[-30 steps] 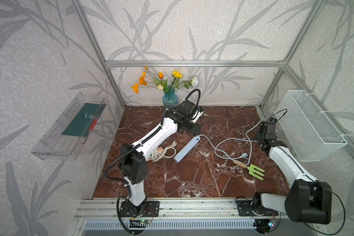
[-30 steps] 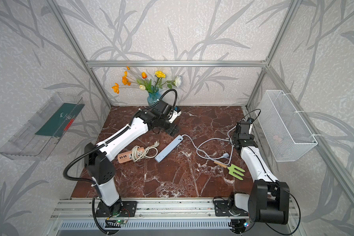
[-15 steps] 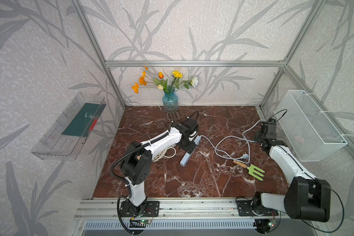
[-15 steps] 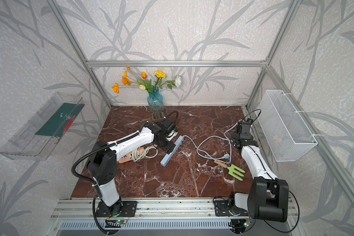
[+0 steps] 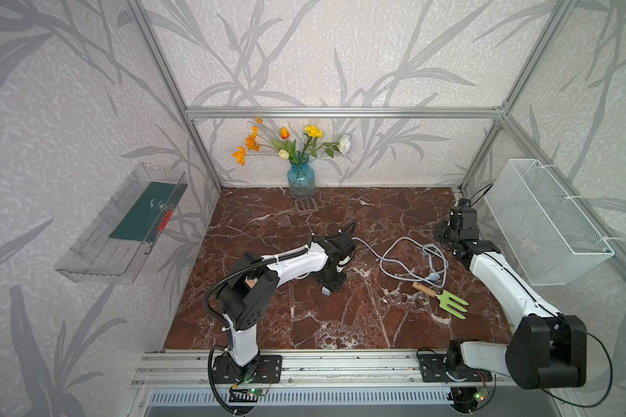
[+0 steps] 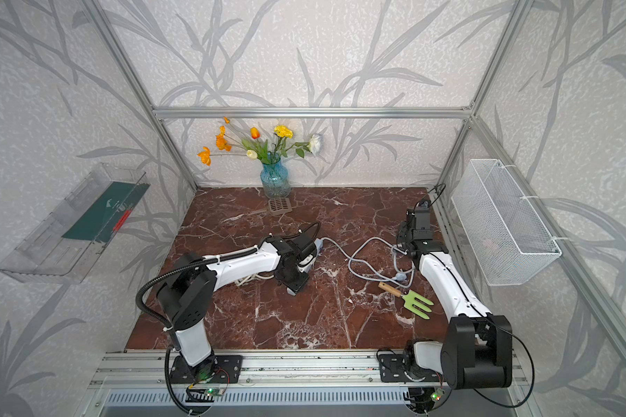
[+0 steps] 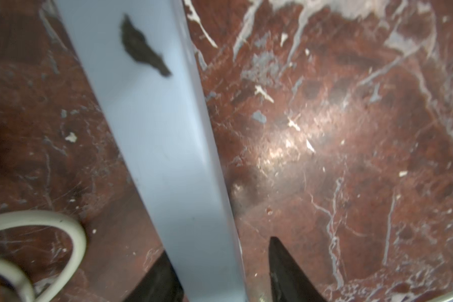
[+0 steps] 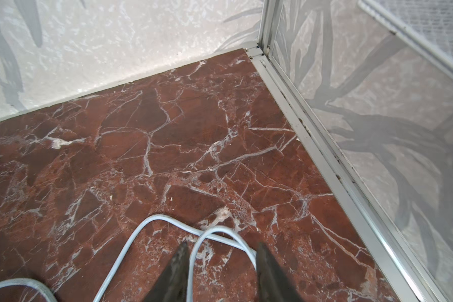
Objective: Wrap the cord around the power strip
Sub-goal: Pick up the power strip from the center of the board.
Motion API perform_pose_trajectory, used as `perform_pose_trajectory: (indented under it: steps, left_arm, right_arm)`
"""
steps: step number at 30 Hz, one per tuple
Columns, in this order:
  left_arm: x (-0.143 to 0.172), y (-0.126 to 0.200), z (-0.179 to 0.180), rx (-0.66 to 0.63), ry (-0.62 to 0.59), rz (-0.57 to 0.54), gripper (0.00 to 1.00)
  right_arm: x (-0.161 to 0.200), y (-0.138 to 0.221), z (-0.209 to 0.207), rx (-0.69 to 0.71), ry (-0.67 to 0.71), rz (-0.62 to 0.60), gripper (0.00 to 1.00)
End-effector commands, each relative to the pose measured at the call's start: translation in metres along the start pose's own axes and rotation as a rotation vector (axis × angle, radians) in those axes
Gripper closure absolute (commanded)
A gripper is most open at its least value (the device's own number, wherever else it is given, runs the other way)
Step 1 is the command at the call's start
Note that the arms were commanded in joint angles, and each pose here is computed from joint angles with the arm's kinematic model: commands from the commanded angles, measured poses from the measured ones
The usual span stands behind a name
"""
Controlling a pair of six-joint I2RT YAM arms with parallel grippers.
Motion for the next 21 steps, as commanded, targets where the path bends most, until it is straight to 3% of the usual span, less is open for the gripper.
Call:
perform_pose_trajectory:
  steps: [1,5,8,10,11,14,16,21]
  left_arm:
    - [-0.008,-0.011,0.001,-0.001,0.003,-0.041,0.57]
    - [-0.012,-0.016,0.006,-0.011,0.005,-0.083,0.59]
    - [-0.013,-0.026,0.007,-0.004,0.017,-0.077,0.49]
    - [-0.014,-0.031,0.006,0.004,0.017,-0.074,0.49]
    - [-0.014,-0.031,0.006,0.01,0.014,-0.075,0.53]
    - [-0.02,-0.019,0.008,0.022,0.013,-0.119,0.85]
    - [-0.028,0.009,0.013,0.02,0.004,-0.191,0.98]
    - [-0.047,0.125,0.035,-0.104,-0.042,-0.452,1.0]
  right_arm:
    - [-0.014,0.018,0.013,-0.035,0.023,-0.036,0.57]
    - [-0.019,0.026,0.024,-0.079,0.028,-0.053,0.57]
    - [-0.022,0.031,0.032,-0.104,0.036,-0.062,0.57]
    - [-0.024,0.033,0.036,-0.115,0.043,-0.063,0.57]
    - [-0.024,0.033,0.038,-0.12,0.045,-0.062,0.57]
    - [-0.023,0.034,0.046,-0.168,0.05,-0.05,0.58]
    - [-0.022,0.037,0.06,-0.257,0.075,-0.032,0.58]
    - [-0.003,0.065,0.118,-0.612,0.236,-0.016,0.55]
Point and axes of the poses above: each gripper's point midway between its finger pads, its own y axis back along the fingers, its own z axis along the line the jaws close on, x = y × z, the point moved 3 cm from there along y, back along the fingers, and after that the axes turned 3 degrees about -y, right-handed, at the moved point
